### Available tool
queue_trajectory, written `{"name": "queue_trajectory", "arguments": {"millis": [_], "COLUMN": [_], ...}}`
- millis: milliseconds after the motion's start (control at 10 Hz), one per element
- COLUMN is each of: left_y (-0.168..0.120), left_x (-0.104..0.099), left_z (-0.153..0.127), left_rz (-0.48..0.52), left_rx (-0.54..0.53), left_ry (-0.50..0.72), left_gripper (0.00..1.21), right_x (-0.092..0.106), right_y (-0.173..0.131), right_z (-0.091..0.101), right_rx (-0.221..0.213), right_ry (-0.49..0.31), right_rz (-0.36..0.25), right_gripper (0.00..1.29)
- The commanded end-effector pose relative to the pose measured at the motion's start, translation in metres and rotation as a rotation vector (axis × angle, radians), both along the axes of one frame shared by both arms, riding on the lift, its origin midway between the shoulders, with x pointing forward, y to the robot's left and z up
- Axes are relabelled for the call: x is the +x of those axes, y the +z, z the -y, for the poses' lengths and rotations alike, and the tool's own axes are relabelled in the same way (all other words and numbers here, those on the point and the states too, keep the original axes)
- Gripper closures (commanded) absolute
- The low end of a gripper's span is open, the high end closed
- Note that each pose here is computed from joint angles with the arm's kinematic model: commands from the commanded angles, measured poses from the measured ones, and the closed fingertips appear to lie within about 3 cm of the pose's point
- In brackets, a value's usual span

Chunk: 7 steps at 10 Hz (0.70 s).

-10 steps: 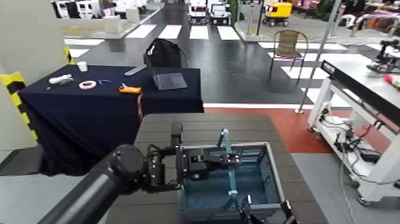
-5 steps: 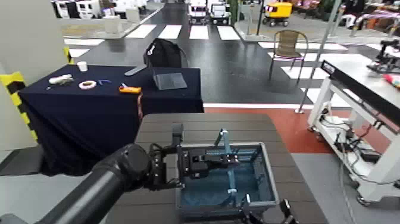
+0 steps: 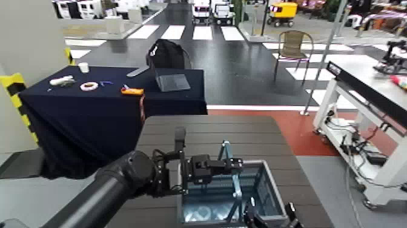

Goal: Place the crate on the table.

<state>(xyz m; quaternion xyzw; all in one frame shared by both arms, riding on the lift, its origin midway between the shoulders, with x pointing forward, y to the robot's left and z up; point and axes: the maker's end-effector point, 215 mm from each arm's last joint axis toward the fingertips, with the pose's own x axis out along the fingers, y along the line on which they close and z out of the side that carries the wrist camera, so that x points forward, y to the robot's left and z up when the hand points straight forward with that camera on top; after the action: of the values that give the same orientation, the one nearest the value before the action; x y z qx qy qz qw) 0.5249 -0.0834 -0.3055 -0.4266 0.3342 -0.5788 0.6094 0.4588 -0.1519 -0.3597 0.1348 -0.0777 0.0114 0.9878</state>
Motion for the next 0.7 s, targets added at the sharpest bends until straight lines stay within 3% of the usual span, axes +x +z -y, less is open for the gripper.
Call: {"name": "queue_trajectory", "arguments": {"millis": [100, 200, 300, 400, 500, 700], "left_y": [-0.002, -0.012, -0.030, -0.043, -0.044, -0.032], "left_x": [0.010, 0.021, 0.022, 0.016, 0.017, 0.034], "left_z": [-0.005, -0.009, -0.010, -0.007, -0.006, -0.015], "left_rz": [0.013, 0.028, 0.013, -0.002, 0.010, 0.069], "left_rx": [0.010, 0.029, 0.049, 0.061, 0.059, 0.038], "left_ry": [0.026, 0.063, 0.084, 0.082, 0.091, 0.148], "left_gripper": [1.00, 0.93, 0.64, 0.52, 0.45, 0.15], "right_x": [0.001, 0.001, 0.001, 0.000, 0.000, -0.001], "right_y": [0.001, 0.001, 0.001, 0.001, 0.001, 0.001], "right_z": [-0.001, -0.002, -0.001, -0.001, 0.000, 0.002], "right_rx": [0.004, 0.005, 0.005, 0.007, 0.007, 0.007], "right_ry": [0.002, 0.004, 0.002, 0.002, 0.000, -0.003], "right_rz": [0.004, 0.005, 0.006, 0.006, 0.006, 0.005], "right_gripper": [0.14, 0.14, 0.14, 0.14, 0.14, 0.14]}}
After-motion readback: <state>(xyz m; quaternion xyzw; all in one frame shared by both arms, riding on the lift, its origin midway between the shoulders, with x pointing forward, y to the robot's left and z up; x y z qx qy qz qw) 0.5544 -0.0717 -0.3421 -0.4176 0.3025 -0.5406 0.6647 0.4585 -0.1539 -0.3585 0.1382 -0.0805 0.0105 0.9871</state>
